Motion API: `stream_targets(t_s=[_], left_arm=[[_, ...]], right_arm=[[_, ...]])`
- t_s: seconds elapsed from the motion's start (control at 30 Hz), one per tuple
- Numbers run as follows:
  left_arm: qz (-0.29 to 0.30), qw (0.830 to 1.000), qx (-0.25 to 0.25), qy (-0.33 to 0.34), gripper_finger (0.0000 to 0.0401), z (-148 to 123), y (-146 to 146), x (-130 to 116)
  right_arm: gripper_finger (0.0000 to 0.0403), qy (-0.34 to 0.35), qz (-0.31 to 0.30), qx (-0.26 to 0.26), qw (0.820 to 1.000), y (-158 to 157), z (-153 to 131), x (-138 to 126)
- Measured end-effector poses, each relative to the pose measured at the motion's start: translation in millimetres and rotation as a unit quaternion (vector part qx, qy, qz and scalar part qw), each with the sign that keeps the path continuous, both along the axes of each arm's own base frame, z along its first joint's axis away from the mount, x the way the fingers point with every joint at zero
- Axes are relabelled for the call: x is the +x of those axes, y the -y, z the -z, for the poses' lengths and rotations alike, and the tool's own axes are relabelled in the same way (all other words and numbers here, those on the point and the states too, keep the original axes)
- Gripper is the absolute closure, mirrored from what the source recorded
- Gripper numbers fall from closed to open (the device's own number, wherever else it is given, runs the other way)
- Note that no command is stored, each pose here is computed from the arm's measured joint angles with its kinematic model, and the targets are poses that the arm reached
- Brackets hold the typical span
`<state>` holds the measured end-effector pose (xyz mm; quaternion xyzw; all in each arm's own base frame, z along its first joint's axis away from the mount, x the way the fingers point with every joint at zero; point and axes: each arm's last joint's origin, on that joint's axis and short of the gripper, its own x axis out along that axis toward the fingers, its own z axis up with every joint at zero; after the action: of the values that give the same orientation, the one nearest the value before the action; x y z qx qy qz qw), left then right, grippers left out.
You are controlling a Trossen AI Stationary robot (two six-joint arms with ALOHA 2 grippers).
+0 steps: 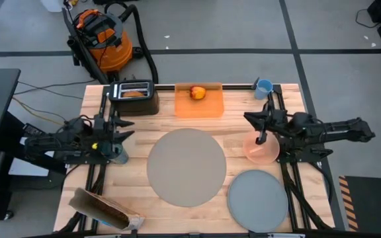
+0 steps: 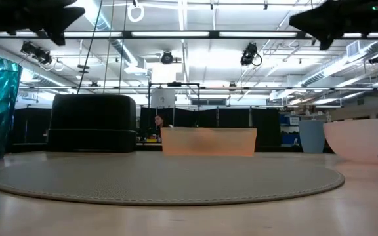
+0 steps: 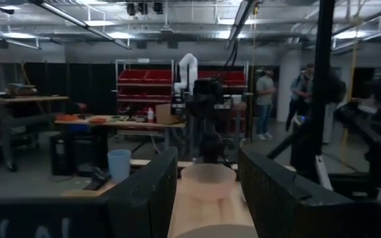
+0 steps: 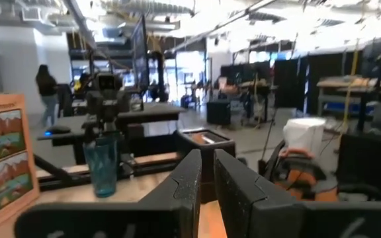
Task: Arrange a breakfast setting
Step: Put the pink bowl on the gray placemat
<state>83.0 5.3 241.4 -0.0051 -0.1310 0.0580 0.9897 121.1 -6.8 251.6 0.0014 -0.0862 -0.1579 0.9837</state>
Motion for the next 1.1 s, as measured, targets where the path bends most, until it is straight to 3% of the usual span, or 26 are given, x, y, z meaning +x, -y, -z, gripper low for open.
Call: stream_targets(t_s=[0.13,0.33,0.5,0.67,0.83,1.1], left_arm=[[-0.006,1.000,0.010,-0.014,0.0234,-22.4,-0.3,2.3],[-0.004,0.999,0.000,-0.050,0.0234,-55.6,-0.8,17.1],[0.001,0.997,-0.040,-0.067,0.0234,-86.1,-1.6,33.6],[0.000,0.993,-0.049,-0.111,0.0234,-111.7,-2.1,47.8],[-0.001,0.982,-0.067,-0.175,0.0234,-118.3,-2.4,59.0],[-0.012,0.941,-0.223,-0.256,0.0234,-96.8,-2.7,69.7]], right_arm=[[0.0353,-0.008,-0.006,0.058,0.998,-0.3,-20.3,19.2],[0.0353,-0.023,0.039,0.203,0.978,1.9,-57.1,47.9],[0.0358,-0.124,0.021,0.247,0.961,0.9,-78.7,68.2],[0.0386,-0.216,0.000,0.318,0.923,-2.4,-84.0,86.1],[0.0393,-0.299,0.014,0.367,0.881,-8.4,-67.3,95.6],[0.0365,-0.422,0.123,0.445,0.780,-17.0,-29.1,93.5]])
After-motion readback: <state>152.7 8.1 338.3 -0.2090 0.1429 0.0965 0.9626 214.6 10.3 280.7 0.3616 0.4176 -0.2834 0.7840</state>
